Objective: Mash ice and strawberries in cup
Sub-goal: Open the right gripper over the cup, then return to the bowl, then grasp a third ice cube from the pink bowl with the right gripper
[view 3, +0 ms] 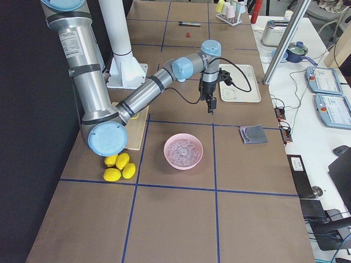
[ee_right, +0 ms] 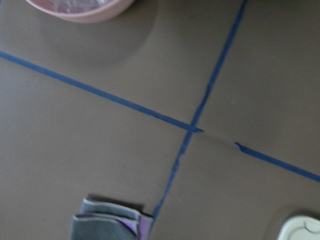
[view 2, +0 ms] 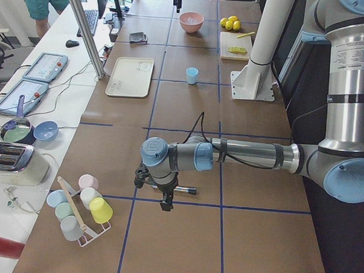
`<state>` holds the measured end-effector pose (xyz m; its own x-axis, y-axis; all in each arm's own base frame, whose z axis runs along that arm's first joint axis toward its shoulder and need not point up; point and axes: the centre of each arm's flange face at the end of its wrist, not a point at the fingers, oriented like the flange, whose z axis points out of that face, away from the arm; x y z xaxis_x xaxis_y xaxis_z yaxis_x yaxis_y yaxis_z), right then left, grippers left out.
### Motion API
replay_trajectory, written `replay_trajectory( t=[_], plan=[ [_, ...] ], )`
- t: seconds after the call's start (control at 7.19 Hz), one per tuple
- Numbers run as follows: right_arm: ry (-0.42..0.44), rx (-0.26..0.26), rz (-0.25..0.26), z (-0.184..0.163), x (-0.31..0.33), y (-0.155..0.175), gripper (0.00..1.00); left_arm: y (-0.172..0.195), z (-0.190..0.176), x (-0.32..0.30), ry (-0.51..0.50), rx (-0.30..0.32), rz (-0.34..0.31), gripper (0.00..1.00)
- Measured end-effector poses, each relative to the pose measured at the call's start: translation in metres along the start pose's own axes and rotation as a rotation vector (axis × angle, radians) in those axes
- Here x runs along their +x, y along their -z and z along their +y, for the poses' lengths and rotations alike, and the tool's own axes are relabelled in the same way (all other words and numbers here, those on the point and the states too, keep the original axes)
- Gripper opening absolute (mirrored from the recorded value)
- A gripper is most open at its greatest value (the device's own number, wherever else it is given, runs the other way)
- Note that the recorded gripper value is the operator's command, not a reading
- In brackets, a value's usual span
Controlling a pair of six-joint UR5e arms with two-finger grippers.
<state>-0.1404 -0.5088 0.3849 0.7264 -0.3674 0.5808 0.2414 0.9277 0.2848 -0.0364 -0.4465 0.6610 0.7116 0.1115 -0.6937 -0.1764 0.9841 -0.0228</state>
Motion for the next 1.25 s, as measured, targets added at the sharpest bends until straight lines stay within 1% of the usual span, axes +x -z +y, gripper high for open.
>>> replay_trajectory(
  t=[0.14,0.28,0.42,0.56,0.83,1.11,1.25],
  plan=[
    [0.031,0.008,-0.018,0.039,0.041,-0.014,0.98,0.001,0.000,0.001,-0.002,0.002,0.000,1.00],
    [0.057,0.017,-0.025,0.073,0.068,-0.032,0.96,0.001,0.000,0.001,-0.003,0.003,0.000,1.00],
    [0.069,0.021,-0.021,0.093,0.086,-0.049,0.96,0.002,-0.001,0.002,-0.004,0.004,0.000,1.00],
    [0.061,0.012,-0.011,0.103,0.097,-0.064,0.96,0.002,-0.001,0.002,-0.005,0.005,0.000,1.00],
    [-0.018,-0.031,-0.002,0.109,0.095,-0.092,0.94,0.002,-0.001,0.002,-0.005,0.004,0.000,1.00],
    [-0.082,-0.059,0.011,0.109,0.080,-0.109,0.86,0.002,0.000,0.002,-0.004,0.004,0.000,1.00],
    [-0.141,-0.068,0.015,0.110,0.077,-0.113,0.81,0.002,0.000,0.002,-0.004,0.004,0.000,1.00]
  ],
)
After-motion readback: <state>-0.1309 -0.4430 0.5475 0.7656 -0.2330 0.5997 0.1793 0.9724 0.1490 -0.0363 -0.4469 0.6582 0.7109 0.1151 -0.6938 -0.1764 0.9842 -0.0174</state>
